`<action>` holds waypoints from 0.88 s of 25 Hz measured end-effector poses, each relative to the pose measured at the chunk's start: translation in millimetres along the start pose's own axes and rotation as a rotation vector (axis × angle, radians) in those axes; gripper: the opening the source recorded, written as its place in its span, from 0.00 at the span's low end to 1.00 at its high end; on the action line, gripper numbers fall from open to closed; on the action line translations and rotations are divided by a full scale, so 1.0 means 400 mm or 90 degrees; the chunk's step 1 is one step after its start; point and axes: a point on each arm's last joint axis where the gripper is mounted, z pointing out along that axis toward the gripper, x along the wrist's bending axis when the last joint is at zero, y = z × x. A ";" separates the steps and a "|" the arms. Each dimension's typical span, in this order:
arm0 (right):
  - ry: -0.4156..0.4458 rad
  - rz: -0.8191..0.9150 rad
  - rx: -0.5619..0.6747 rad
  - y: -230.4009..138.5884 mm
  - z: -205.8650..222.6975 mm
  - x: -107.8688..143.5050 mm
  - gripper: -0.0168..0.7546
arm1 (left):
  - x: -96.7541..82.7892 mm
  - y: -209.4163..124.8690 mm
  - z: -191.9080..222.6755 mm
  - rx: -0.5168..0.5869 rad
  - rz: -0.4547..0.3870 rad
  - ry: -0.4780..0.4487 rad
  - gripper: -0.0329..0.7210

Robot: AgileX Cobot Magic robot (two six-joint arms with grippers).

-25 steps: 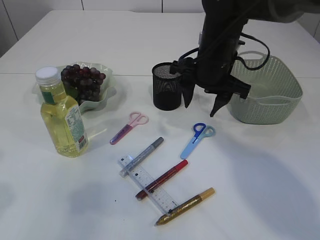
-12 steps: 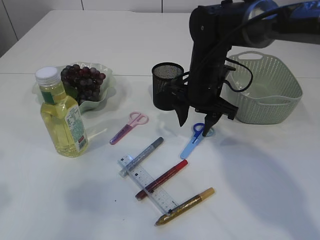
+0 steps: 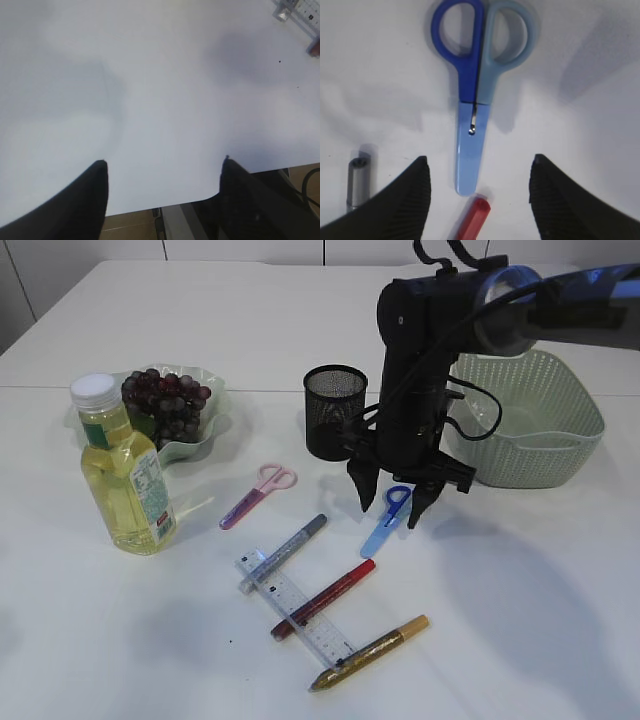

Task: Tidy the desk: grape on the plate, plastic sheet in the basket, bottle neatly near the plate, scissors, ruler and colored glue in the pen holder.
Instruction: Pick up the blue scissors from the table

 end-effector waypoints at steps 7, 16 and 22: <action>-0.007 -0.003 -0.001 0.002 0.008 -0.001 0.66 | 0.001 0.000 0.000 0.000 0.003 0.002 0.71; -0.014 0.023 -0.015 0.007 0.008 -0.004 0.60 | 0.001 0.002 0.000 -0.005 0.003 0.003 0.71; -0.013 0.040 -0.019 0.013 0.012 -0.006 0.59 | 0.001 0.003 0.000 -0.009 0.004 0.004 0.71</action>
